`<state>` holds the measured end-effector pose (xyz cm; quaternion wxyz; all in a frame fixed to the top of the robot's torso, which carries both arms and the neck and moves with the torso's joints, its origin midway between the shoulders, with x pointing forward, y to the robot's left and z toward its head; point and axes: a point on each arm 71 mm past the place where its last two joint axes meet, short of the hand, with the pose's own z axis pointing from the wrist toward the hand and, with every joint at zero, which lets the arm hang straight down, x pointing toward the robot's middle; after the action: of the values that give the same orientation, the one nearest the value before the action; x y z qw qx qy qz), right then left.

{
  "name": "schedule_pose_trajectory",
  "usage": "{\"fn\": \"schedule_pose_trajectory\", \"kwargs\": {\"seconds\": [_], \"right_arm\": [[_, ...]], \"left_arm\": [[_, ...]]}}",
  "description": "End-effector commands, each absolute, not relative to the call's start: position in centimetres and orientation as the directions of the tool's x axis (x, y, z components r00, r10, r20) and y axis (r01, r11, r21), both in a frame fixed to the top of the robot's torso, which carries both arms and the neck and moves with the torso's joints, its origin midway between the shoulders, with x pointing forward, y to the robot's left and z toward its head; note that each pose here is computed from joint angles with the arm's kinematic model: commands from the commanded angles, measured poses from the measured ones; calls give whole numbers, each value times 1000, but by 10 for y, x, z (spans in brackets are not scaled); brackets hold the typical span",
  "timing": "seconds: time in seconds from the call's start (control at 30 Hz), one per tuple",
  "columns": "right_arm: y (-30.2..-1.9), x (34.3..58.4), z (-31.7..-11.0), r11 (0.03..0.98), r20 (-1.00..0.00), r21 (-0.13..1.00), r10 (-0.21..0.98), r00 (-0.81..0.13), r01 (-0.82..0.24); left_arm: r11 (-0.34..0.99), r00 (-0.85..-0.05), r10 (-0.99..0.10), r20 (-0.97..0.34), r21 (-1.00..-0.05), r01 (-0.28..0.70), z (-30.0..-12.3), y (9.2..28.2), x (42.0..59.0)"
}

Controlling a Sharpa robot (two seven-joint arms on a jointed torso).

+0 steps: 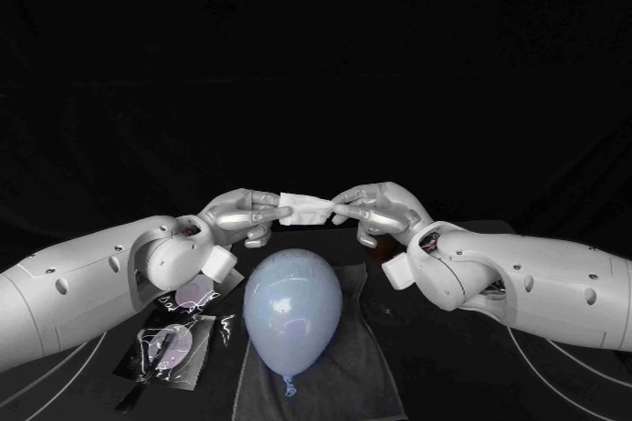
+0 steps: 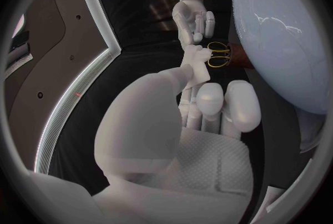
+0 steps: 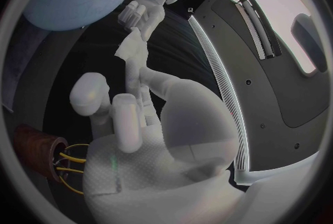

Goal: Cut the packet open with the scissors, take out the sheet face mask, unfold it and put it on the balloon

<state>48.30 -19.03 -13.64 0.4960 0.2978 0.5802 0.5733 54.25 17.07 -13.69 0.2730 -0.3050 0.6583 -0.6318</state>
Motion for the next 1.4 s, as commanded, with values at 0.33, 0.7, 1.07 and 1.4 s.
{"fn": "schedule_pose_trajectory", "kwargs": {"seconds": [0.33, 0.7, 1.07, 1.4], "right_arm": [[-192, 483, -134, 176, -248, 954, 918, -309, -244], [-186, 479, -132, 173, -250, 953, 912, -325, -249], [-184, 485, -120, 149, -225, 957, 923, -311, -248], [-185, 491, -114, 139, -209, 960, 933, -292, -243]], "left_arm": [[10, -668, -743, 26, -999, -50, -135, 169, 542], [100, -632, -764, -129, -992, 80, -132, 166, 542], [255, -545, -756, -364, -929, 267, -127, 160, 542], [352, -480, -714, -510, -854, 383, -124, 159, 541]]}}
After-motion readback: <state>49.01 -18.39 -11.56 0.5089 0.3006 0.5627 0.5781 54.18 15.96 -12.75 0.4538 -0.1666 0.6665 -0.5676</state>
